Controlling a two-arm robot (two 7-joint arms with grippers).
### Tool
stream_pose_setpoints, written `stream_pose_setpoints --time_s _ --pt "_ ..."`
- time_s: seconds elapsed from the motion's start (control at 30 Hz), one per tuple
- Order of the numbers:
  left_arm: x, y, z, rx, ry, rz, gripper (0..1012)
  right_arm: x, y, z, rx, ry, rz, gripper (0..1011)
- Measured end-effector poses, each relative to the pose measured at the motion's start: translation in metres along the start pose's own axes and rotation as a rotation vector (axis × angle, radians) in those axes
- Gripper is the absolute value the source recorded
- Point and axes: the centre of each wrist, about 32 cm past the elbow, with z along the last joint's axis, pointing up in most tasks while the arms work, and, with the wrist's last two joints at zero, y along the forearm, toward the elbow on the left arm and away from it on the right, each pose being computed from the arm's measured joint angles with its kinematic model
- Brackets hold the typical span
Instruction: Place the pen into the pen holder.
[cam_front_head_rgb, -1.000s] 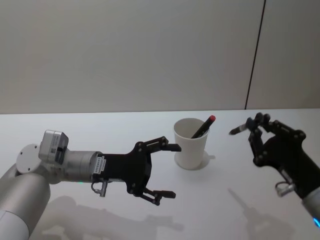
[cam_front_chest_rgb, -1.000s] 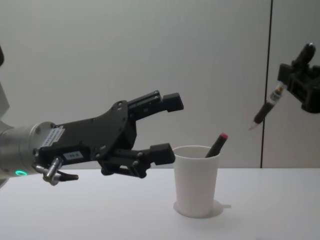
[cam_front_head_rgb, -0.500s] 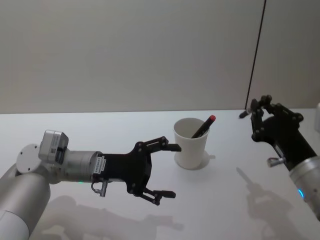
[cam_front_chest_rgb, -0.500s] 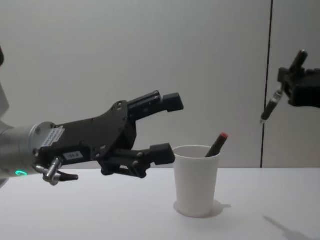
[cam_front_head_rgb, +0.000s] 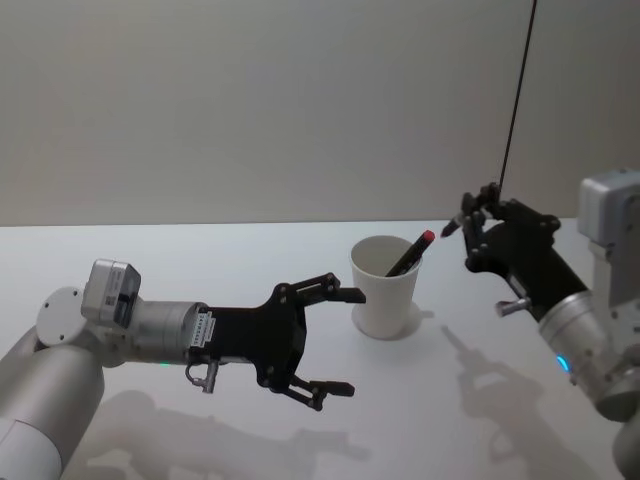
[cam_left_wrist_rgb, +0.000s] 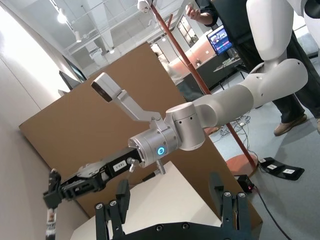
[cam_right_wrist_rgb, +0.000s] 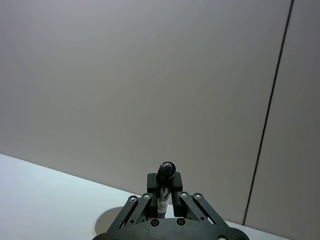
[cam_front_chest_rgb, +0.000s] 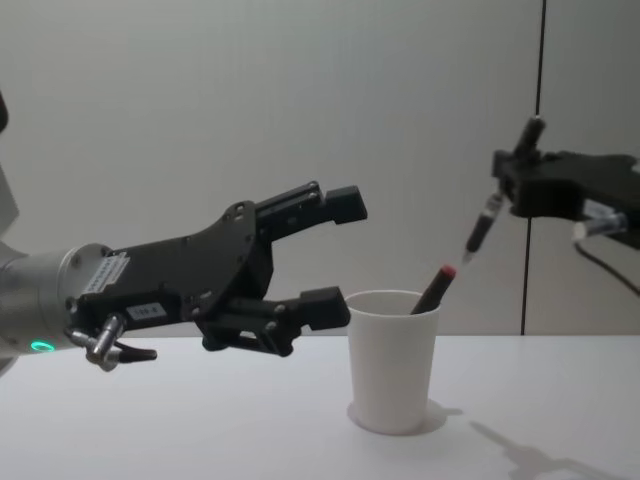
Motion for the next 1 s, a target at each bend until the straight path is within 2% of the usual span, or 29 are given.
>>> stream_pose_setpoints --time_s 0.27,0.47,1.0 --pt "0.0 0.0 0.0 0.0 0.0 0.0 1000 -0.009 0.014 0.001 -0.019 0.023 0.063 151" --pt "0.0 0.0 0.0 0.0 0.0 0.0 1000 -0.014 0.021 0.001 -0.04 0.027 0.08 151" --pt "0.0 0.0 0.0 0.0 0.0 0.0 1000 -0.022 0.037 0.003 -0.128 0.019 0.017 151"
